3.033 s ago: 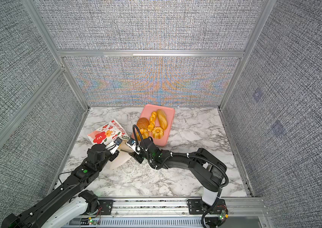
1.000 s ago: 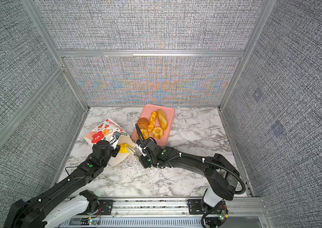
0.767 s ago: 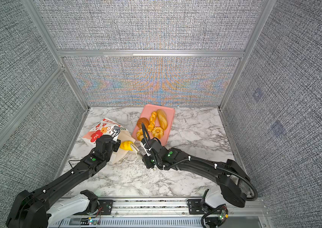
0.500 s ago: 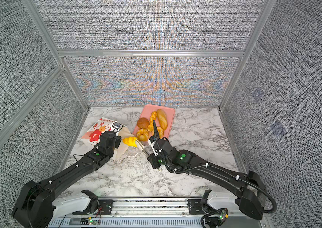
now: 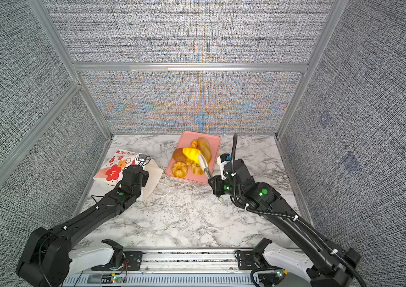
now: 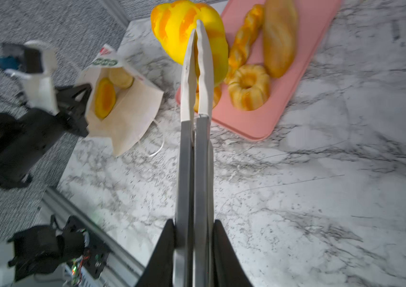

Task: Take the fake bread out of the paper bag
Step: 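Pull the yellow bread out of the bag and over the tray, then lower the yellow bread onto the far end of the tray and release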

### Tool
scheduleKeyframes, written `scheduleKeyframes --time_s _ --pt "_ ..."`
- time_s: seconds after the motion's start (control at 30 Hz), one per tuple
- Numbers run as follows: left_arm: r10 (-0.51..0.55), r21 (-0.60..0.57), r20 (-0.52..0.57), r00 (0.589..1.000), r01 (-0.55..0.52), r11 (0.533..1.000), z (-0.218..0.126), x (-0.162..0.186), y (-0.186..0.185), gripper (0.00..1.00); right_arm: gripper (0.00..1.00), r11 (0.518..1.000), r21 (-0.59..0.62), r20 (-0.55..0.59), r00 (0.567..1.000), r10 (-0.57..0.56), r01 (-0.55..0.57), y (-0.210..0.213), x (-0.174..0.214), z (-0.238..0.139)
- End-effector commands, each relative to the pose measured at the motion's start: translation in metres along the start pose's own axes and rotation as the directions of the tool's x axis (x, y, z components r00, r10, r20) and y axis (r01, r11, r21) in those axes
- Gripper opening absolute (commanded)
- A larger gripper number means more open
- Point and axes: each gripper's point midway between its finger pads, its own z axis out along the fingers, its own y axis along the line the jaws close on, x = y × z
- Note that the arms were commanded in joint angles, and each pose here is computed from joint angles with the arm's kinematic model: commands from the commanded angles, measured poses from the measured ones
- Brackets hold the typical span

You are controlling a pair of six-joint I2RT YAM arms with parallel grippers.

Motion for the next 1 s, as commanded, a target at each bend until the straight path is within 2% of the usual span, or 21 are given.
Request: scheduleKeyframes --time_s 0.0,0.17,0.3,0.4,0.67,0.97 --pt "-0.044 0.043 0.048 0.998 0.042 0.998 -0.004 -0.006 -0.005 0.0 0.0 0.999 0.032 0.015 1.0 0.009 -0.01 -0.019 -0.025 0.021" --pt "-0.028 0.118 0.096 0.995 0.016 0.993 -0.014 -0.001 -0.014 0.0 0.0 0.986 0.124 0.06 0.992 0.109 -0.116 -0.066 -0.072 0.066" --pt "-0.004 0.137 0.118 0.993 -0.013 0.991 -0.021 0.004 -0.016 0.0 0.0 0.963 0.153 0.121 0.972 0.203 -0.22 -0.096 -0.104 0.099" --pt "0.015 0.146 0.132 0.991 -0.034 0.989 -0.024 0.007 -0.017 0.0 0.0 0.952 0.144 0.116 0.96 0.253 -0.269 -0.108 -0.114 0.13" --pt "0.044 0.179 0.183 0.982 -0.078 0.981 -0.035 -0.001 -0.019 0.0 0.0 0.937 0.156 0.064 0.95 0.307 -0.313 -0.124 -0.115 0.195" --pt "0.061 0.178 0.2 0.978 -0.098 0.979 -0.041 -0.002 -0.016 0.0 0.0 0.931 0.164 0.026 0.945 0.326 -0.326 -0.132 -0.094 0.218"
